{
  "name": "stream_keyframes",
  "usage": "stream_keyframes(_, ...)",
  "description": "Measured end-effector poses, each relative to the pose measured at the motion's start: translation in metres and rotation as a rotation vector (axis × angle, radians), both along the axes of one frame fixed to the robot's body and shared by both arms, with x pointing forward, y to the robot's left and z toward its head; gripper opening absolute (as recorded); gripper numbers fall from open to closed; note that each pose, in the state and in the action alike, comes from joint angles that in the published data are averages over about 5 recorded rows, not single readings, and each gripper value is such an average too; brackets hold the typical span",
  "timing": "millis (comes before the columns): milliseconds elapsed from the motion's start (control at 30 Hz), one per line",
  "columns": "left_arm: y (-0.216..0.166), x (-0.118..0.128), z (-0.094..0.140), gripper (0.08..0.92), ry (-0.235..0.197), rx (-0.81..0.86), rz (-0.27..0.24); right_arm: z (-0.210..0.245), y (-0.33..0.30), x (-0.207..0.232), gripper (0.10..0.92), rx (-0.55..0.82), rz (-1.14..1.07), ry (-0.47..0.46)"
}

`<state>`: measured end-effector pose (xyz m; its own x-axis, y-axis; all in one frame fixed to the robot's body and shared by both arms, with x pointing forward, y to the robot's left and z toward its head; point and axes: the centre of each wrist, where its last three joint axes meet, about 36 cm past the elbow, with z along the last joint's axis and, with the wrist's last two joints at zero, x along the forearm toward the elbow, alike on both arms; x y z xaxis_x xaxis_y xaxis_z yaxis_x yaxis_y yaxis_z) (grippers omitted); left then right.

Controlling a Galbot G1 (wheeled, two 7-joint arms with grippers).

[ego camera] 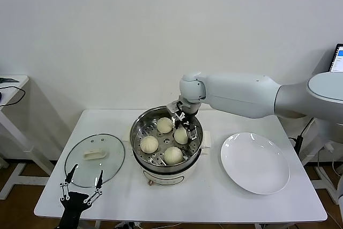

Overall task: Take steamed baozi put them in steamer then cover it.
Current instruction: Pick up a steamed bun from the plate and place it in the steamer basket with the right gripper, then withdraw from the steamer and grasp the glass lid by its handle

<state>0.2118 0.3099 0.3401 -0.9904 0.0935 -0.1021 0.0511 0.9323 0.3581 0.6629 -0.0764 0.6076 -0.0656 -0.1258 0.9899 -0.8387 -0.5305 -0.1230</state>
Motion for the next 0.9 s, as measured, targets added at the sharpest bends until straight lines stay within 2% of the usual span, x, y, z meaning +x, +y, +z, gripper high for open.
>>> stream_keyframes(267, -0.001, 0.007, 0.006, 0.823, -0.011, 0.008, -0.007, 0.043, -0.03, -0.006, 0.823, 0.15, -0.026, -0.026)
stream_keyframes(467, 0.001, 0.013, 0.008, 0.823, -0.021, 0.036, -0.008, 0.061, -0.075, -0.018, 0.823, 0.351, -0.063, -0.097)
stream_keyframes(600, 0.002, 0.02, 0.01, 0.823, -0.03, 0.07, -0.006, 0.051, -0.111, -0.031, 0.823, 0.557, -0.119, -0.199)
stream_keyframes(900, 0.003, 0.041, 0.024, 0.823, -0.08, 0.213, 0.011, -0.016, -0.171, -0.063, 0.823, 1.165, -0.41, -0.54)
